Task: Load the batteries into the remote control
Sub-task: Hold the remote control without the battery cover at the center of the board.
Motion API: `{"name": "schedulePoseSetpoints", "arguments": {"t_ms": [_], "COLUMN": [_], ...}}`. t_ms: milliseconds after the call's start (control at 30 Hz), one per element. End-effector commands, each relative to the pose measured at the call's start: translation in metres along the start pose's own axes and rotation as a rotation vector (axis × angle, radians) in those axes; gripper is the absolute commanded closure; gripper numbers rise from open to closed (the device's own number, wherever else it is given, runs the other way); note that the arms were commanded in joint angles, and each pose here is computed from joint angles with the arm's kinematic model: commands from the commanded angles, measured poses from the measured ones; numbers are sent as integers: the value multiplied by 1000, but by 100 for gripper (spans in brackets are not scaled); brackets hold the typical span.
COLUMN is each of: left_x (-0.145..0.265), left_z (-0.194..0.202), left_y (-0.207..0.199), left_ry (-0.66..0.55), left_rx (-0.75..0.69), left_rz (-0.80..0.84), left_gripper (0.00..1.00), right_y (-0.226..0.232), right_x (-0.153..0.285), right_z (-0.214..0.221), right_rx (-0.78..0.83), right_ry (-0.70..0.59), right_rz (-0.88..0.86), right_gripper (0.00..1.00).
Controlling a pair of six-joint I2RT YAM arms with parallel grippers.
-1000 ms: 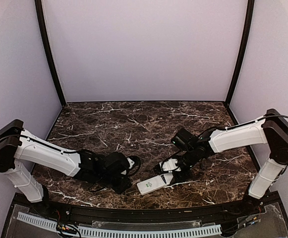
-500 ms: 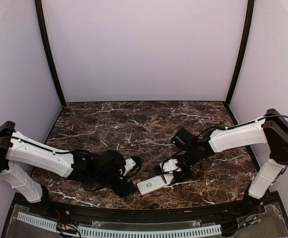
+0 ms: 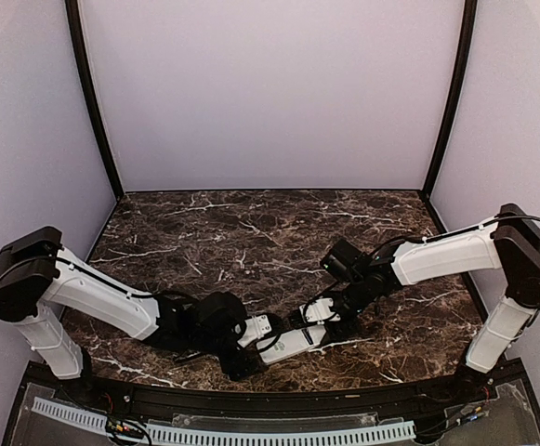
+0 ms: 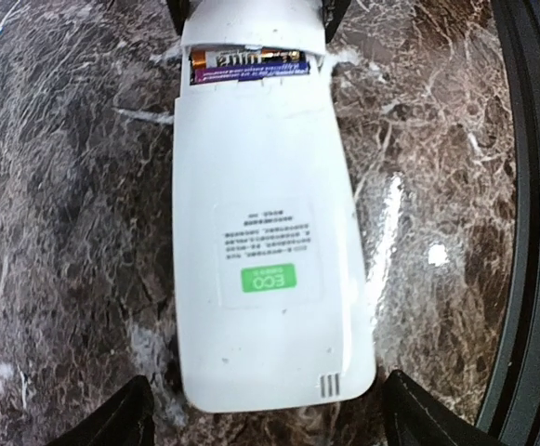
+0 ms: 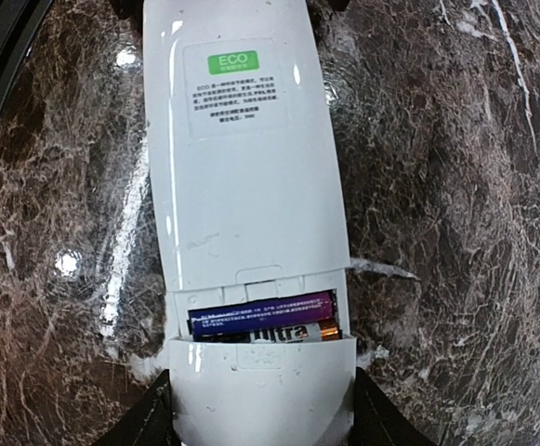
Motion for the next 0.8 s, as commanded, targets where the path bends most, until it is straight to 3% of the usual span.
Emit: {"name": "schedulePoseSetpoints", "arguments": {"t_ms": [0, 233, 467, 633, 767], "left_x": [-5, -16, -15, -15, -16], "left_z": [-15, -12, -5, -1, 2], "left_y": [-4, -4, -2, -7, -7], "left_ry": [-46, -27, -19, -9, 0], "left_rx": [-71, -75, -83, -109, -119], "left_rz": [36, 78, 120, 157, 159], "left_gripper": [16, 20, 36, 53, 56], "right_y": [0, 0, 0, 0, -2], "right_x": [7, 7, 12, 14, 16], "right_z": [-3, -4, -3, -1, 0], "right_rx": [-6, -6, 3, -5, -13], "right_ry": [-10, -13, -5, -5, -2], "right_rz": [-4, -10, 0, 4, 7], "right_gripper": [48, 48, 48, 49, 48]}}
Point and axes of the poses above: each gripper's point midway between its finger pads, its own x axis back along the fingers, its own y axis along the line the jaws close on, z = x × y, the point moved 2 cm from there along x, back along the fingers, and after that the axes turned 7 degrees about -x, right-handed, at the moved point
